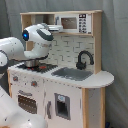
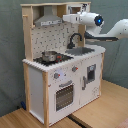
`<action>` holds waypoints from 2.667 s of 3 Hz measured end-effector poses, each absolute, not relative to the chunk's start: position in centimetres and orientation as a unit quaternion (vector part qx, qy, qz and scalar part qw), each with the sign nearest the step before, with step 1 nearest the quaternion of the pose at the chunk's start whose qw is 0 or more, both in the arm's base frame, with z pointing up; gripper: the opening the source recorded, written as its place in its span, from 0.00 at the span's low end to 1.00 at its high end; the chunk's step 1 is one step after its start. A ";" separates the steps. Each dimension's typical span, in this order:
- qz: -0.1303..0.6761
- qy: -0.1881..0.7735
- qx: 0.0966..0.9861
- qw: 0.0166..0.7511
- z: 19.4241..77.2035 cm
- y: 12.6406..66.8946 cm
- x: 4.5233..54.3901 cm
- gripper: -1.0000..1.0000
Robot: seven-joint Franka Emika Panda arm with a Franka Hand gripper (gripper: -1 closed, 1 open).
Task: Play with the kitchen
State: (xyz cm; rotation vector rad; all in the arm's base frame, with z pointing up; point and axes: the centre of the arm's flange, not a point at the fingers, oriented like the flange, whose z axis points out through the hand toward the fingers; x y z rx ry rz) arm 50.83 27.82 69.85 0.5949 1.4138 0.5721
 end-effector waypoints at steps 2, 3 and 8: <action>0.265 0.630 0.287 0.671 70.3 26.3 48.8 0.00; 0.279 0.630 0.283 0.668 70.4 25.8 47.4 0.00; 0.312 0.633 0.248 0.664 69.9 23.6 43.5 1.00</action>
